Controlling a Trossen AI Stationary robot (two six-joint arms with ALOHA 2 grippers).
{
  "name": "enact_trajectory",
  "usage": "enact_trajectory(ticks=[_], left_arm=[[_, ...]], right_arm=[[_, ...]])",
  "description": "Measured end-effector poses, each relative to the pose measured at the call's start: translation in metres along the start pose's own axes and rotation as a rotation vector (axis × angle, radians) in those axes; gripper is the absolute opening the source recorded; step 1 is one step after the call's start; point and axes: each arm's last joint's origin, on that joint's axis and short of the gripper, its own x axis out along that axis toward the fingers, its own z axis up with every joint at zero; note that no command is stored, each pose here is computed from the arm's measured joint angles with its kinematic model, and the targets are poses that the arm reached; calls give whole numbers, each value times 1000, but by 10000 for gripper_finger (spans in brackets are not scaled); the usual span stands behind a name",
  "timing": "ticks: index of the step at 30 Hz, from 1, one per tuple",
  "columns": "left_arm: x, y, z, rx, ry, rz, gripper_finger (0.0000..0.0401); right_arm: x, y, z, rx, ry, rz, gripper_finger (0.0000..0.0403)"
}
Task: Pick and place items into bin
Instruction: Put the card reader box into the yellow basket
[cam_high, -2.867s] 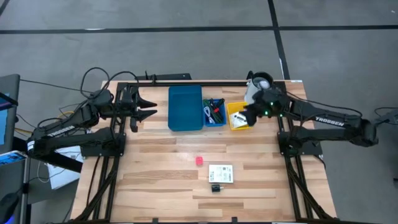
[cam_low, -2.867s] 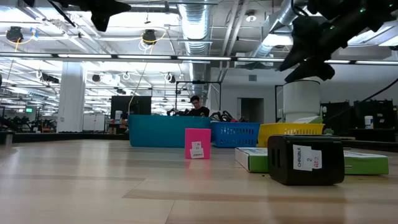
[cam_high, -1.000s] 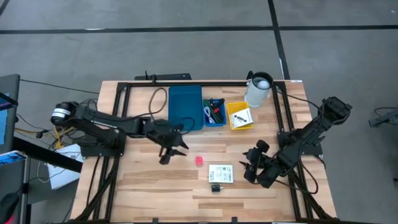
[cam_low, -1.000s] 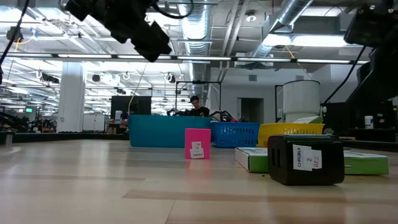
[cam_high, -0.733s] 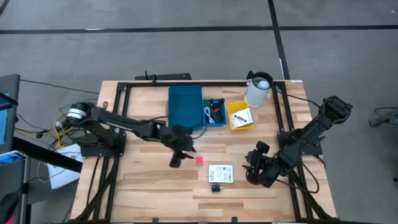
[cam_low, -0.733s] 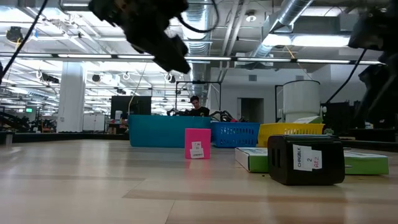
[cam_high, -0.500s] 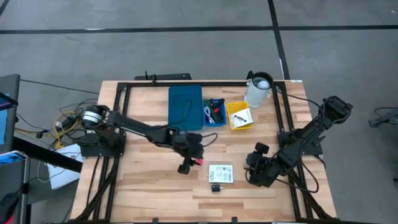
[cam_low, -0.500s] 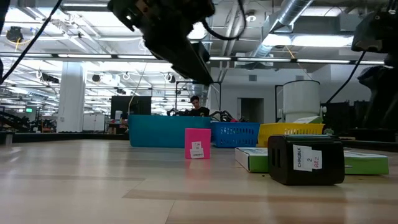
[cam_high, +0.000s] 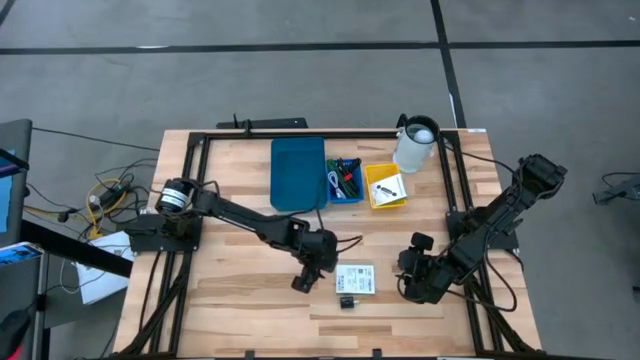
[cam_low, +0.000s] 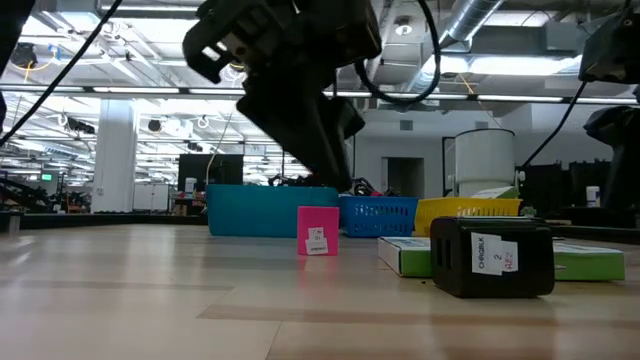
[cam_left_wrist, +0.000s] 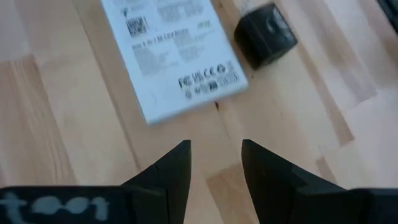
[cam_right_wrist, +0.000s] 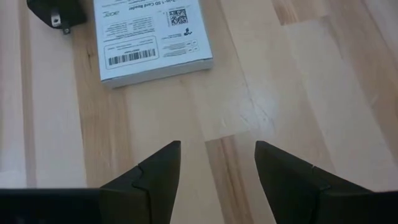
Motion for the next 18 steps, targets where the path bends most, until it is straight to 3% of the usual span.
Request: enact_trajectory(ticks=[8,18], left_arm=[[13,-7,-3,124,21,-13,130],[33,1,-7,103,46,-8,130]], right_arm=[[0,0,0,-1,1,-3,196],[0,0,0,1,1,-3,194]])
